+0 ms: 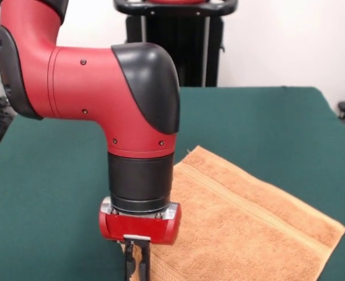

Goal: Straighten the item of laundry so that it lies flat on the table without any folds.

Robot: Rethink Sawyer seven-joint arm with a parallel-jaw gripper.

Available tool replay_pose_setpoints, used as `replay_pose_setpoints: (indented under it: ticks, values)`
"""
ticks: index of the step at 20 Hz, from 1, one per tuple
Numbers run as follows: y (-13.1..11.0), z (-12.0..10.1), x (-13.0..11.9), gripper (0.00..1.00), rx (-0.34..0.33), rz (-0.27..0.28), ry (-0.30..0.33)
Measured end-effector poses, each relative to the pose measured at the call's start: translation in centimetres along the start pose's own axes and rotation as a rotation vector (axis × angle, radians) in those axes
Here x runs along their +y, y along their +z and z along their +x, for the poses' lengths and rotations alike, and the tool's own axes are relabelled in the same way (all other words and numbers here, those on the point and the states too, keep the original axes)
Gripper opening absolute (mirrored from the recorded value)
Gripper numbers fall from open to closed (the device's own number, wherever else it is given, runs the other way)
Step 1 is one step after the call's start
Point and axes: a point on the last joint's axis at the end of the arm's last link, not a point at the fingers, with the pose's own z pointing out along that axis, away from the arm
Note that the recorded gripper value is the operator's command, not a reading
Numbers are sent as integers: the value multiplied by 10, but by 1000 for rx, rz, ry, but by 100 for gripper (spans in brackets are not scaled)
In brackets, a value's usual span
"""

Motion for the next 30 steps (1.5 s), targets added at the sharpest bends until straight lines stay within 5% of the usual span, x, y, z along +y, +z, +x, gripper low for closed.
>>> replay_pose_setpoints:
  ticks: [9, 21, 30]
  values:
    - [-23, -7, -3, 0, 15, 2, 5]
    - [-122, -34, -10, 0, 308, 40, 69]
    - [-158, -56, -12, 0, 292, 54, 68]
